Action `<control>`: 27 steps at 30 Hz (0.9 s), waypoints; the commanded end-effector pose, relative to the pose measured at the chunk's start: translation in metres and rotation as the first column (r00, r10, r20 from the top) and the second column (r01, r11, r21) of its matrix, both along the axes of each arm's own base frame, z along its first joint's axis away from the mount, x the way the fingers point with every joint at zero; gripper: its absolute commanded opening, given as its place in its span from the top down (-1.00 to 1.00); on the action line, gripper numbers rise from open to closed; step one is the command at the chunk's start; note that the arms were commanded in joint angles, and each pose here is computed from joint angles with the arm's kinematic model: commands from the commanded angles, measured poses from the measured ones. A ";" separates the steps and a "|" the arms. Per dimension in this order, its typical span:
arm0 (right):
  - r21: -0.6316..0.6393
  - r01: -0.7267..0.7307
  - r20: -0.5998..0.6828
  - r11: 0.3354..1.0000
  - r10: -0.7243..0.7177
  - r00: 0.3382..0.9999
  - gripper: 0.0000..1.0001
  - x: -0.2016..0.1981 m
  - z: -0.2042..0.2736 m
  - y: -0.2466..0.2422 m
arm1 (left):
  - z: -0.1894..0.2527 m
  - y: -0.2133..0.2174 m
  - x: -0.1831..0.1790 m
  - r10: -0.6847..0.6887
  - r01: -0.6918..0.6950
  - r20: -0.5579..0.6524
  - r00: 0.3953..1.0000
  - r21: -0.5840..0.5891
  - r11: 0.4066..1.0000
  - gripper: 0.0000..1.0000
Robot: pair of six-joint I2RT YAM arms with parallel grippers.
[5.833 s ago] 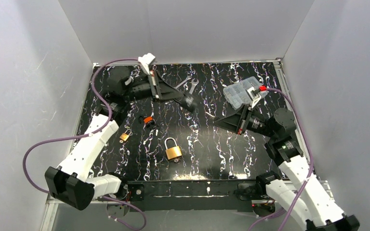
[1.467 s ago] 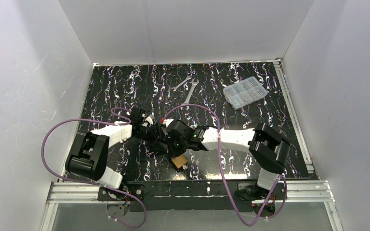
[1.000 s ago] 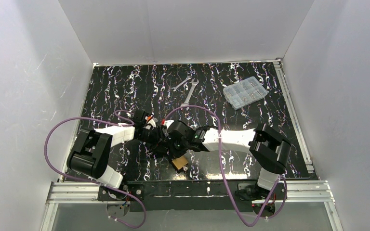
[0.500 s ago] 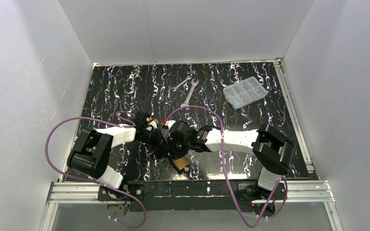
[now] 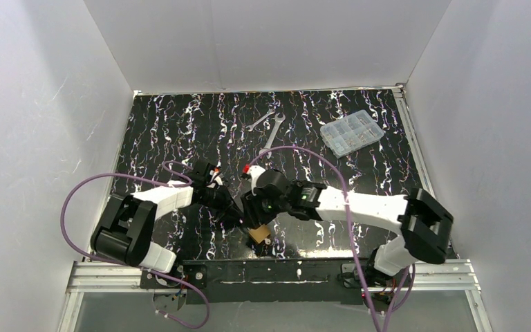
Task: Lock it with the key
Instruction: Pick up the lock from the center of the board.
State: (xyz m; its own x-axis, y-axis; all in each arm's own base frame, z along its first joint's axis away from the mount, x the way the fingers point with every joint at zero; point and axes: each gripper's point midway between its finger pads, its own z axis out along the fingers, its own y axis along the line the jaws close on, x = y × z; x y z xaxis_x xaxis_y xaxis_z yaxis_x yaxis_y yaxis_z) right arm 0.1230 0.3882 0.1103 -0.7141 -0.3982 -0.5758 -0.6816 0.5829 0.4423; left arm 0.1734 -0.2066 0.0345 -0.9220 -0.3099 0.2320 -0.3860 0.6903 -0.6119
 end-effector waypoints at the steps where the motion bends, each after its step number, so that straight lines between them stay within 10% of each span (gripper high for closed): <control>1: 0.014 0.020 0.083 1.000 -0.021 0.996 -0.16 0.004 0.012 -0.022 | 0.008 0.005 0.007 0.083 -0.084 0.006 0.996 0.045 0.995 1.00; 27: -0.426 0.180 0.492 0.887 0.061 0.868 -0.29 0.015 -0.078 -0.027 | 0.019 -0.004 0.013 0.098 -0.097 -0.058 0.993 0.016 0.995 1.00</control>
State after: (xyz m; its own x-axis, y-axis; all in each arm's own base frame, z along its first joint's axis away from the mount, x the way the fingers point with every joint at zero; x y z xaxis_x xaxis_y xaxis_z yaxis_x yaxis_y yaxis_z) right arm 0.1280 0.3594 0.0309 -0.4486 -0.6641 -0.5981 -0.7239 0.6625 -0.1927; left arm 0.1815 -0.2045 0.0413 -0.8694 -0.4161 0.2666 -0.4916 0.6726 -0.5531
